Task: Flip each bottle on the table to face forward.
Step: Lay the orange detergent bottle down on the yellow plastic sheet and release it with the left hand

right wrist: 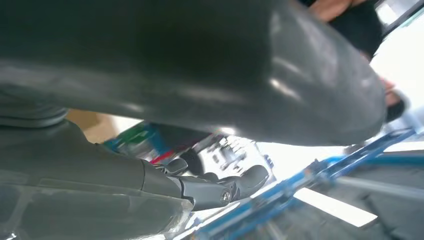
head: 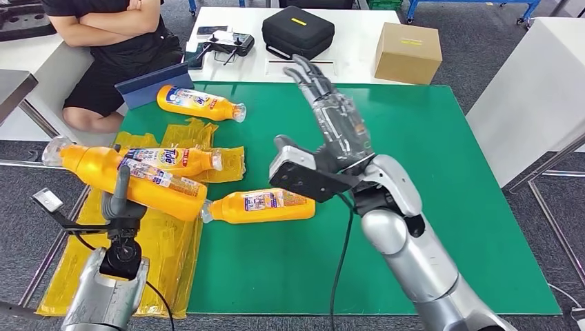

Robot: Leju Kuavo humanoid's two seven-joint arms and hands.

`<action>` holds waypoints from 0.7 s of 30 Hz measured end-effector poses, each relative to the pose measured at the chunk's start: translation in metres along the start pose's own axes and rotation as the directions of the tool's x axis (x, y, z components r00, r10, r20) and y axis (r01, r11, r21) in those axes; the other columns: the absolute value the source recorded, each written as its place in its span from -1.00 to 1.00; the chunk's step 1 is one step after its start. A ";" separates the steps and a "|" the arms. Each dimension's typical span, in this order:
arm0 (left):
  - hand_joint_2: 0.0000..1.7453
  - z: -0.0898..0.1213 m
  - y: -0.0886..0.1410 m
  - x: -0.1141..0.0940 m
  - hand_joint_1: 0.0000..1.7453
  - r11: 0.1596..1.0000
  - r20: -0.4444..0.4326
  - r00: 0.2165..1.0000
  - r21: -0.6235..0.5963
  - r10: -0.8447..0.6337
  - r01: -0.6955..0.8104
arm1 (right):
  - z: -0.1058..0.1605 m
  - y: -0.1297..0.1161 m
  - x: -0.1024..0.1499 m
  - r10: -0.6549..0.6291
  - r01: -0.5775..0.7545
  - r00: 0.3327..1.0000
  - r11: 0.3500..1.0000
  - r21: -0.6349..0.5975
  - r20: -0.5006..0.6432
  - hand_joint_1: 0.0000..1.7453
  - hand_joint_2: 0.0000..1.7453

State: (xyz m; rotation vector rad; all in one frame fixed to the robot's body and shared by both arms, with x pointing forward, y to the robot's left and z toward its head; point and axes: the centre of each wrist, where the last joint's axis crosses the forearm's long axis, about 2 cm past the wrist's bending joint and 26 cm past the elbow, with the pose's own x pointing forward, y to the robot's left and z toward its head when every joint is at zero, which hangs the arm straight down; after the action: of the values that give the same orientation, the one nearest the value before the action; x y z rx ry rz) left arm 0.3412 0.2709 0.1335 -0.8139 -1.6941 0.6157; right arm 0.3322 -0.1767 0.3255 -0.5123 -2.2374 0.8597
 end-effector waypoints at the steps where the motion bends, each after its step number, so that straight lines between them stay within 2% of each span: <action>1: 1.00 -0.001 0.004 0.004 1.00 1.000 0.006 1.000 0.003 -0.003 0.003 | 0.004 -0.004 -0.007 0.022 -0.022 0.999 1.000 -0.008 -0.024 -1.00 -1.00; 7: 1.00 -0.021 0.027 0.041 1.00 0.998 0.051 0.997 0.031 -0.054 0.053 | 0.040 -0.012 -0.044 0.096 -0.098 0.983 0.995 -0.008 -0.158 -1.00 -1.00; 14: 1.00 -0.057 0.045 0.090 1.00 0.978 0.109 0.976 0.110 -0.191 0.179 | 0.073 -0.014 -0.067 0.120 -0.119 0.962 0.993 0.021 -0.244 -1.00 -1.00; 16: 1.00 -0.062 0.049 0.098 1.00 0.956 0.123 0.955 0.156 -0.269 0.249 | 0.077 -0.015 -0.071 0.122 -0.120 0.960 0.993 0.023 -0.251 -1.00 -1.00; 19: 1.00 -0.071 0.054 0.113 1.00 0.877 0.130 0.882 0.243 -0.453 0.415 | 0.082 -0.017 -0.075 0.119 -0.117 0.960 0.993 0.024 -0.252 -1.00 -1.00; 21: 1.00 -0.076 0.055 0.123 1.00 0.842 0.134 0.847 0.268 -0.514 0.469 | 0.085 -0.018 -0.077 0.121 -0.118 0.959 0.993 0.026 -0.255 -1.00 -1.00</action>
State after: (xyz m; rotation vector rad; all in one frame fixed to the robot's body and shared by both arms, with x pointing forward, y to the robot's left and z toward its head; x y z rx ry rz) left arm 0.4062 0.4007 0.1862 -0.1307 -1.8806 0.5244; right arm 0.3233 -0.2695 0.2569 -0.7174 -1.9812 0.8152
